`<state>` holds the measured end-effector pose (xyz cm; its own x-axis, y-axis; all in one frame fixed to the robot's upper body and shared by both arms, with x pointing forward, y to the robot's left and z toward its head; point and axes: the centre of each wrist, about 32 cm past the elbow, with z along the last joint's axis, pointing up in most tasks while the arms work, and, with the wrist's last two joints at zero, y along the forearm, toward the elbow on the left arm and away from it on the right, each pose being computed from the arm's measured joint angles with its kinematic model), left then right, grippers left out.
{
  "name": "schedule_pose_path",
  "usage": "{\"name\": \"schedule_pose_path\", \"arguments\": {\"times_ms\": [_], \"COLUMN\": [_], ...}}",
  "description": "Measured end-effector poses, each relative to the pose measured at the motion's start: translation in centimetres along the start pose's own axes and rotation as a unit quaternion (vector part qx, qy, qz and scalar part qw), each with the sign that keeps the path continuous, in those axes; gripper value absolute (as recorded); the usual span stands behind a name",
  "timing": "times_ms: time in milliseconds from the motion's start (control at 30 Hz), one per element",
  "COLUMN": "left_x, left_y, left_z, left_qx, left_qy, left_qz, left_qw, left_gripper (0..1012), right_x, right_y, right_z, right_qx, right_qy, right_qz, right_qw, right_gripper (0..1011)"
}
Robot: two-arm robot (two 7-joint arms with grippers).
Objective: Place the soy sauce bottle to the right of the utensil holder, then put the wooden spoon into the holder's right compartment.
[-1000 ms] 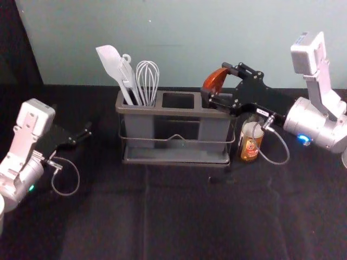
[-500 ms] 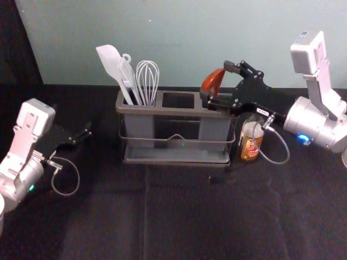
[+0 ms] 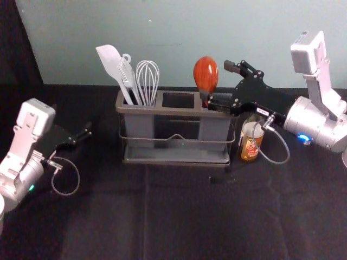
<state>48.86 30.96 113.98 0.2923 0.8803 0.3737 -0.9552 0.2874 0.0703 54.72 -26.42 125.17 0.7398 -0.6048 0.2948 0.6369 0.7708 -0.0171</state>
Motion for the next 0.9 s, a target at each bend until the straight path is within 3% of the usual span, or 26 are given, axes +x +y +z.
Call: {"name": "schedule_pose_path", "arguments": {"times_ms": [133,433,667,900], "left_x": [0.00,0.00,0.00,0.00], "left_y": [0.00,0.00,0.00,0.00], "left_z": [0.00,0.00,0.00,0.00], "left_qx": [0.000,0.000,0.000,0.000], "left_qy": [0.000,0.000,0.000,0.000], "left_qz": [0.000,0.000,0.000,0.000], "left_qw": [1.0000,1.0000,1.0000,1.0000], "left_gripper": [1005,1005,1005,1005], "right_x": [-0.1,-1.5,-3.1,-4.8], "right_y": [0.0,-1.2,-3.2,-5.4], "right_z": [0.1,2.2,4.2,4.9], "right_qx": [0.001,0.006,-0.009,-0.018], "right_qy": [-0.002,-0.015,0.004,0.016], "right_qz": [0.000,-0.014,-0.060,-0.102], "right_qw": [1.0000,0.9998,0.9982,0.9945], "right_gripper": [1004,1004,1004,1004]}}
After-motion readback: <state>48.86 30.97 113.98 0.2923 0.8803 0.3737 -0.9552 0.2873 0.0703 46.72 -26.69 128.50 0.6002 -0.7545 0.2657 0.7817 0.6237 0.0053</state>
